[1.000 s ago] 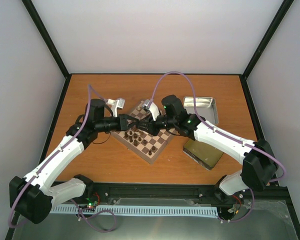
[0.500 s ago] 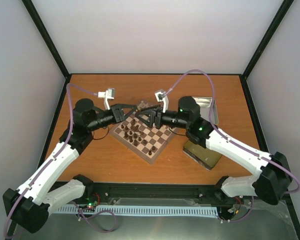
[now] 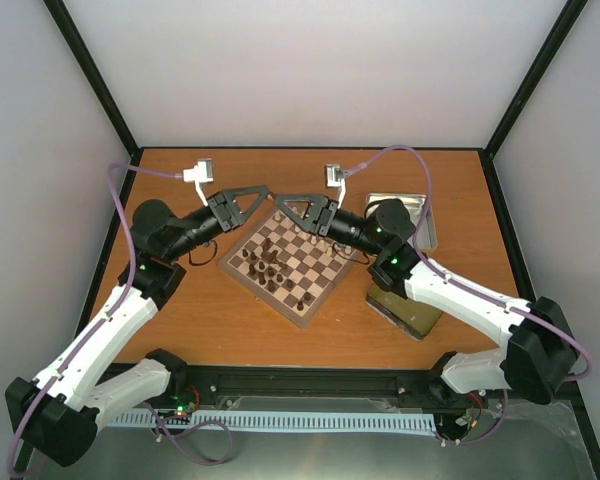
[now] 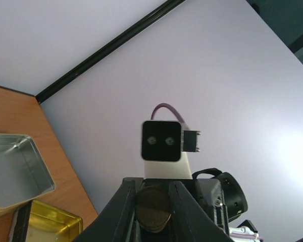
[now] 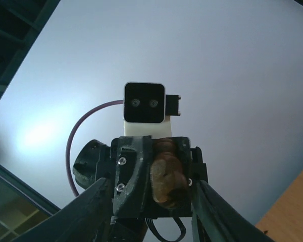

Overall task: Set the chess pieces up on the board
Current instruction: Place the chess piece on the chessboard.

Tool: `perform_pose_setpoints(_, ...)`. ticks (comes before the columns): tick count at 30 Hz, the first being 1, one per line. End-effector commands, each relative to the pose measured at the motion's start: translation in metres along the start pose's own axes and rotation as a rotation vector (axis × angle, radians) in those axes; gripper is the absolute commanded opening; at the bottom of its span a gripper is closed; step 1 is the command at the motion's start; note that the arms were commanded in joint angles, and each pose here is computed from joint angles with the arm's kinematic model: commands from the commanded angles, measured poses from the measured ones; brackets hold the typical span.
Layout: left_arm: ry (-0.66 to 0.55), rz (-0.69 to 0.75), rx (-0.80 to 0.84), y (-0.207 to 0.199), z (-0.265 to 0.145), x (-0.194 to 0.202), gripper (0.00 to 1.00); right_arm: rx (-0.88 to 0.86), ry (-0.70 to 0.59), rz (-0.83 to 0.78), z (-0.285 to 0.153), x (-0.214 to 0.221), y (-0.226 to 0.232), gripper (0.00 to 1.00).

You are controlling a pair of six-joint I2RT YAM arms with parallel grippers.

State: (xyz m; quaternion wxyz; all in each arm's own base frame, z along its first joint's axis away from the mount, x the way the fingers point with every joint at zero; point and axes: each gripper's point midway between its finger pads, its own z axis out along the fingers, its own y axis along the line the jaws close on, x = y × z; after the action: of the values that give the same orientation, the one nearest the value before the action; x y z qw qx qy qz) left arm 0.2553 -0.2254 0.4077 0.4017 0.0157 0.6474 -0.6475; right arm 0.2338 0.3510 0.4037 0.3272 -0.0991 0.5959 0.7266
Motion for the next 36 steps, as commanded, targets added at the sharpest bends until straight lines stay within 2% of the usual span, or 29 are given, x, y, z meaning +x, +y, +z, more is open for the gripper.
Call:
perform_pose_setpoints(1,-0.044,0.06,0.105,-0.034,-0.004,-0.012,0.03,-0.093,-0.032,0.059,0.008,-0.014,0.017,0.42)
perform_pose_setpoints(5,-0.054,0.08,0.11,-0.033,-0.004,-0.013,0.03,-0.119,-0.041,0.074,0.009,-0.016,0.021,0.37)
perform_pose_setpoints(12,-0.048,0.116,0.113,-0.027,-0.004,-0.008,0.02,-0.144,-0.067,0.058,0.011,-0.025,0.029,0.23)
perform_pose_setpoints(20,-0.066,0.158,0.099,-0.022,-0.004,-0.009,0.05,-0.213,-0.033,0.058,0.017,-0.028,0.05,0.03)
perform_pose_setpoints(22,-0.074,0.168,0.075,-0.016,-0.004,-0.009,0.15,-0.199,-0.038,0.048,0.015,-0.027,0.048,0.03)
perform_pose_setpoints(27,-0.122,0.215,-0.088,0.011,-0.013,-0.014,0.53,-0.03,-0.013,-0.011,0.009,-0.014,0.014,0.03)
perform_pose_setpoints(29,-0.156,0.255,-0.175,0.02,-0.023,-0.018,0.65,0.122,0.018,-0.093,0.001,-0.006,-0.012,0.03)
perform_pose_setpoints(33,-0.226,0.349,-0.37,0.041,-0.05,-0.028,0.81,0.569,0.194,-0.211,-0.039,0.026,-0.096,0.03)
perform_pose_setpoints(36,-0.288,0.424,-0.533,0.058,-0.074,-0.037,0.85,0.85,0.352,-0.274,-0.08,0.048,-0.146,0.03)
